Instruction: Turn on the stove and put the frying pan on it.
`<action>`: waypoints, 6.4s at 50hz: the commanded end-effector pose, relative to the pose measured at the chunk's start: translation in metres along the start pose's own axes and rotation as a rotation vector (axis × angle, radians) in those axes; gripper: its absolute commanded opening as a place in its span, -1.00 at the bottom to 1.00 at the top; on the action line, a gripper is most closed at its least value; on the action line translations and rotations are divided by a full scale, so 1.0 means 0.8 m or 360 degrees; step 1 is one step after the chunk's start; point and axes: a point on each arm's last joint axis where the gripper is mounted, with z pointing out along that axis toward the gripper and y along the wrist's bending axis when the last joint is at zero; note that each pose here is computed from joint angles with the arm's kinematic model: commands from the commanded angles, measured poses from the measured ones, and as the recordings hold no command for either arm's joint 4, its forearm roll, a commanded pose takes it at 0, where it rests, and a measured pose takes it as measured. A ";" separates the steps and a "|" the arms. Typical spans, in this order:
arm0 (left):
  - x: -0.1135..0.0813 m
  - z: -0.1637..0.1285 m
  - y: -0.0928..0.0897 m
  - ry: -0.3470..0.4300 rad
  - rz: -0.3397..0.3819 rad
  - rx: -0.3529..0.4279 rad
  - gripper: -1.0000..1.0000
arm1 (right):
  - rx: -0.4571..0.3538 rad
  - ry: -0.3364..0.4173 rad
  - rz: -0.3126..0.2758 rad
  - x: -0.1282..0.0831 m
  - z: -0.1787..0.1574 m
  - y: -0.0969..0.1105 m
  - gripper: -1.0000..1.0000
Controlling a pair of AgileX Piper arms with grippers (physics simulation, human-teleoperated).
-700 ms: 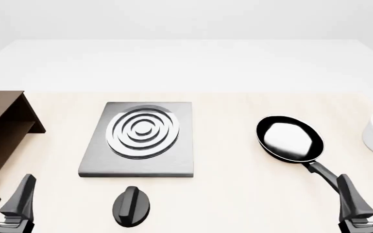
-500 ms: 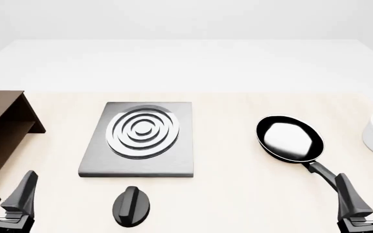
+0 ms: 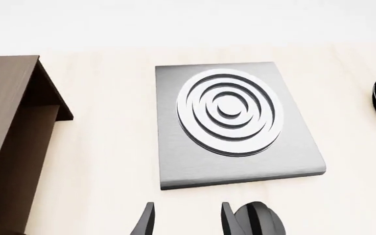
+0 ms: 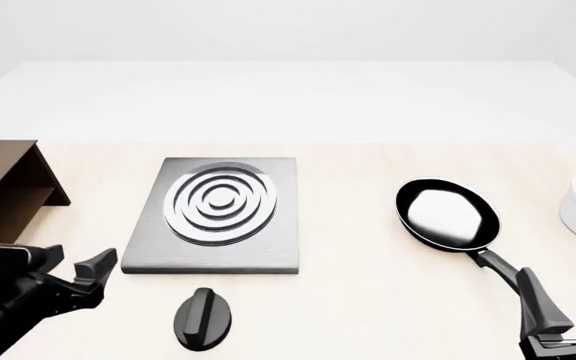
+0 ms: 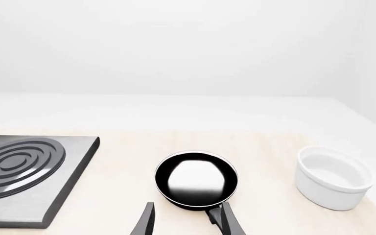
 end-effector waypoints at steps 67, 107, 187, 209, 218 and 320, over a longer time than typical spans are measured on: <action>0.121 -0.003 -0.088 0.0687 -0.0792 0.0739 1.00 | 0.0014 0.0038 -0.0016 0.002 0.003 -0.001 1.00; 0.031 -0.099 0.011 -0.0781 0.0361 -0.0301 1.00 | -0.0213 0.0655 -0.0852 -0.156 0.121 0.000 1.00; 0.039 -0.094 0.015 -0.0726 0.0310 -0.0370 1.00 | -0.0019 0.1388 -0.0784 0.148 0.184 -0.075 1.00; 0.043 -0.091 0.016 -0.0716 0.0318 -0.0384 1.00 | -0.0063 0.1096 -0.0804 0.073 0.186 -0.044 -1.00; 0.044 -0.091 0.016 -0.0716 0.0319 -0.0384 1.00 | -0.0145 0.0889 -0.0852 -0.026 0.206 -0.022 -1.00; 0.047 -0.088 0.016 -0.0692 0.0273 -0.0367 1.00 | -0.1347 0.0719 -0.1159 0.068 0.315 0.316 1.00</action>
